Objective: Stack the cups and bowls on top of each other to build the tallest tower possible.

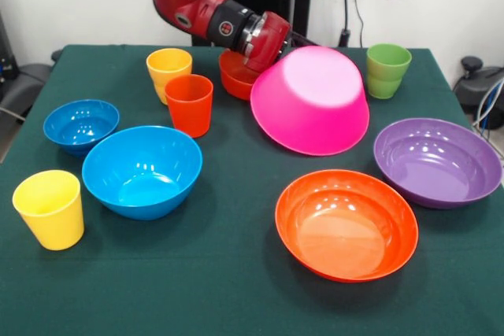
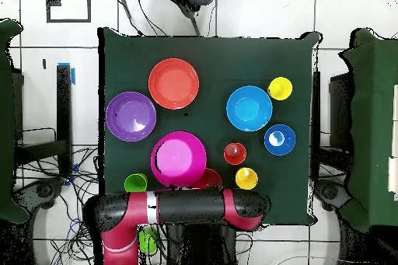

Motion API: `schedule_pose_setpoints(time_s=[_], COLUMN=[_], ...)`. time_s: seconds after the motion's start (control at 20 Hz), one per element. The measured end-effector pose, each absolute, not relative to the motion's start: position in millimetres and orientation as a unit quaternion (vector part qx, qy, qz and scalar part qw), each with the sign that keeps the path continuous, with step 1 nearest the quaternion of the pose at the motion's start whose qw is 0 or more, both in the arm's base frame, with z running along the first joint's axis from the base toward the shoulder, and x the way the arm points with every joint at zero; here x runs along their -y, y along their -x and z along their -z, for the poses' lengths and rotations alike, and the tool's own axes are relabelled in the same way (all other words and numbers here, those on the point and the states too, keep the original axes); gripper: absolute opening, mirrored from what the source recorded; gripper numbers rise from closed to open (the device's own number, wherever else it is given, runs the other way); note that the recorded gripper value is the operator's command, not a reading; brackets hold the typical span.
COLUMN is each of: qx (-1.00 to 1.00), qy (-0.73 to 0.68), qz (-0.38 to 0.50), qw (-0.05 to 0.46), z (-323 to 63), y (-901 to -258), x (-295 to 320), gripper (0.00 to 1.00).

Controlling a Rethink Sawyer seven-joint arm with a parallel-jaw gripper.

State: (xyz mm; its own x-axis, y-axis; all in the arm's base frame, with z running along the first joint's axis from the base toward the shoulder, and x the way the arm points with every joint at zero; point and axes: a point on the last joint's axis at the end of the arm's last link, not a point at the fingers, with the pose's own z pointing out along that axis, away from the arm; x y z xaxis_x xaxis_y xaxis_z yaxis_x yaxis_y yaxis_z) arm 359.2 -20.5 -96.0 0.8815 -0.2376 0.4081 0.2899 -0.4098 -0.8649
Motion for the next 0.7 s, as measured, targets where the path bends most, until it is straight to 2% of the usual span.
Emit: schedule_pose_setpoints(time_s=[0.7], qx=[0.043], qy=[0.831], qz=[0.218], qw=[0.510], z=[81.0], y=[-384.3], x=[23.6], gripper=[1.00])
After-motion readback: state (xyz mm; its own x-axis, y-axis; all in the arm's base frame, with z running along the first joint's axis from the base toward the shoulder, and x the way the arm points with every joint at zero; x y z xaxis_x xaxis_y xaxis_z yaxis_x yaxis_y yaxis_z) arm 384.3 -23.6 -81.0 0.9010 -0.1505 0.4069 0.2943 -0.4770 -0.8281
